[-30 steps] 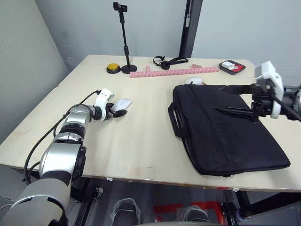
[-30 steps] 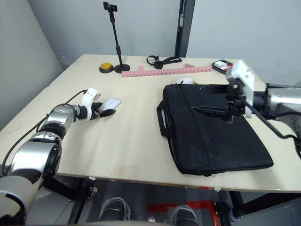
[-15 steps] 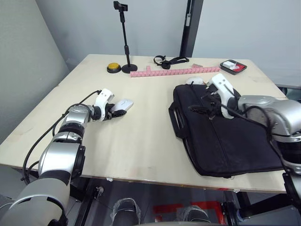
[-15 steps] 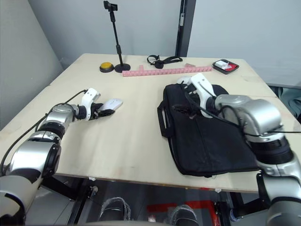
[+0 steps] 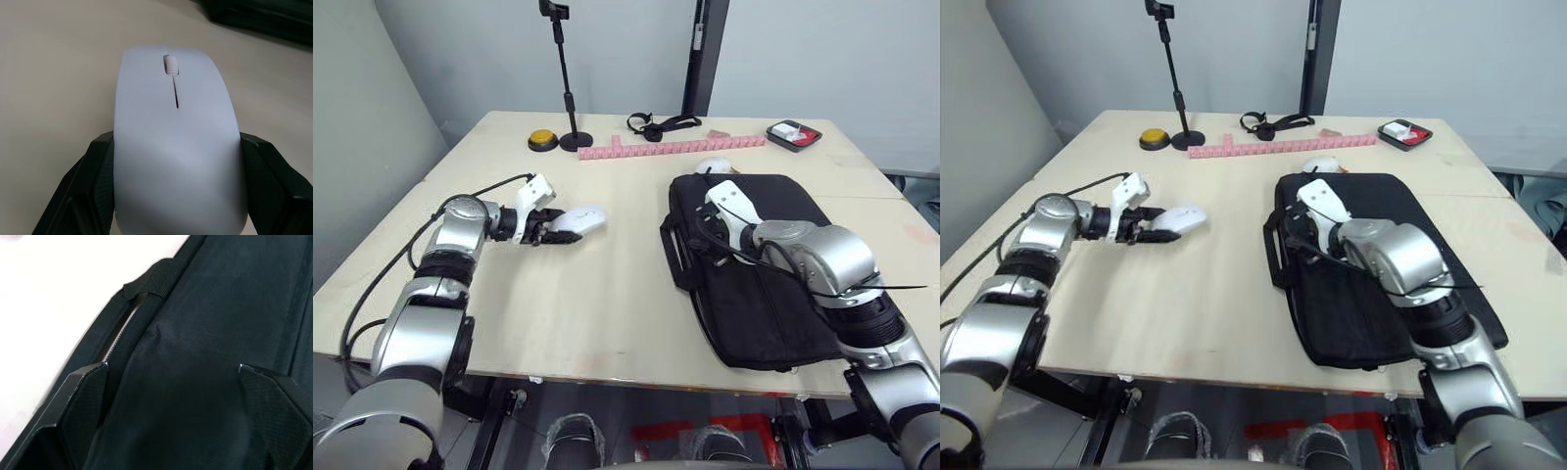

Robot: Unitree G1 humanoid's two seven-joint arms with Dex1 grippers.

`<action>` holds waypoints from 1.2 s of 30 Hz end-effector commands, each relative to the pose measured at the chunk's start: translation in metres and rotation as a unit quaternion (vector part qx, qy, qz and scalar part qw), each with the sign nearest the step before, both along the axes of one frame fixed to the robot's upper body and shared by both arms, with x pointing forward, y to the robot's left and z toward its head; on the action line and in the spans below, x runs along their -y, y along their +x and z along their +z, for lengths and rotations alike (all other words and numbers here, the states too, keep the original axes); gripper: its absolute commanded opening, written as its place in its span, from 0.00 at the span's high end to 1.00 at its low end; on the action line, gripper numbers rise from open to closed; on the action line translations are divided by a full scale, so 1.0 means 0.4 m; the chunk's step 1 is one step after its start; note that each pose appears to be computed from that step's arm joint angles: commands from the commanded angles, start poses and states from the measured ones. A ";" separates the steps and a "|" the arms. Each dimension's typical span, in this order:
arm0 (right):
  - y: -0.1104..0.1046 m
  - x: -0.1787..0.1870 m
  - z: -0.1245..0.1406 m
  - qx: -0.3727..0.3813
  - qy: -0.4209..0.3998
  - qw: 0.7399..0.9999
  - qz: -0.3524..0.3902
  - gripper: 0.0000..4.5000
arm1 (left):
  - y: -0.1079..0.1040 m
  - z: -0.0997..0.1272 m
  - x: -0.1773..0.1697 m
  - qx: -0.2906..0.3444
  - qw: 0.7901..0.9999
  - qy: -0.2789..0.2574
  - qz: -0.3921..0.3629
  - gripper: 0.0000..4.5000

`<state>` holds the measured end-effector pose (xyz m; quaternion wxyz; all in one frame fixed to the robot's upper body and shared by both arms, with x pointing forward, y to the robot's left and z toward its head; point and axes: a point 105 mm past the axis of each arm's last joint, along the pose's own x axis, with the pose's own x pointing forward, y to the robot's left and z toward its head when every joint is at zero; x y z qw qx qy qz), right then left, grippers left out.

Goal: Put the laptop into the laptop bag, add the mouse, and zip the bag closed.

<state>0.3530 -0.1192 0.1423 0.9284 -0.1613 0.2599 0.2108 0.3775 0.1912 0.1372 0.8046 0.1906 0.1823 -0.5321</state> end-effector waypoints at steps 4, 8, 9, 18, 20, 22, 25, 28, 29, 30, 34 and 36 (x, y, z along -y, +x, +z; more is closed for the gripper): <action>0.014 -0.025 -0.005 0.020 -0.021 0.999 -0.017 0.00 | -0.012 0.083 0.034 0.028 0.999 -0.023 -0.034 0.37; 0.010 -0.047 -0.017 0.019 -0.034 0.999 -0.002 0.00 | -0.015 0.087 0.046 0.028 0.999 -0.026 -0.038 0.37; 0.011 -0.047 -0.024 0.017 -0.038 0.999 -0.004 0.00 | -0.015 0.085 0.048 0.027 0.999 -0.025 -0.038 0.37; 0.021 -0.006 -0.078 0.007 -0.058 0.998 -0.018 0.06 | -0.001 0.085 0.051 0.030 0.999 -0.035 -0.019 0.37; 0.022 -0.004 -0.078 0.013 -0.067 0.998 -0.014 0.19 | -0.001 0.087 0.052 0.029 0.999 -0.035 -0.020 0.37; 0.021 -0.002 -0.081 0.014 -0.070 0.997 -0.012 0.33 | -0.001 0.090 0.053 0.030 0.999 -0.036 -0.020 0.37; 0.016 -0.001 -0.086 0.013 -0.078 0.997 -0.007 0.56 | -0.001 0.097 0.053 0.031 0.999 -0.036 -0.020 0.37; 0.014 0.004 -0.088 0.011 -0.085 0.996 -0.009 0.77 | -0.001 0.109 0.059 0.035 0.998 -0.038 -0.022 0.37; 0.013 0.005 -0.088 0.011 -0.088 0.996 -0.008 0.86 | -0.001 0.112 0.061 0.036 0.998 -0.039 -0.024 0.37; 0.013 0.009 -0.088 0.013 -0.095 0.995 -0.008 0.92 | -0.001 0.116 0.065 0.039 0.998 -0.041 -0.026 0.37; 0.015 0.011 -0.062 0.024 -0.094 0.995 -0.013 1.00 | -0.001 0.126 0.079 0.041 0.997 -0.053 -0.029 0.37; 0.016 0.008 -0.036 0.031 -0.081 0.996 -0.013 1.00 | -0.003 0.123 0.085 0.039 0.997 -0.053 -0.032 0.37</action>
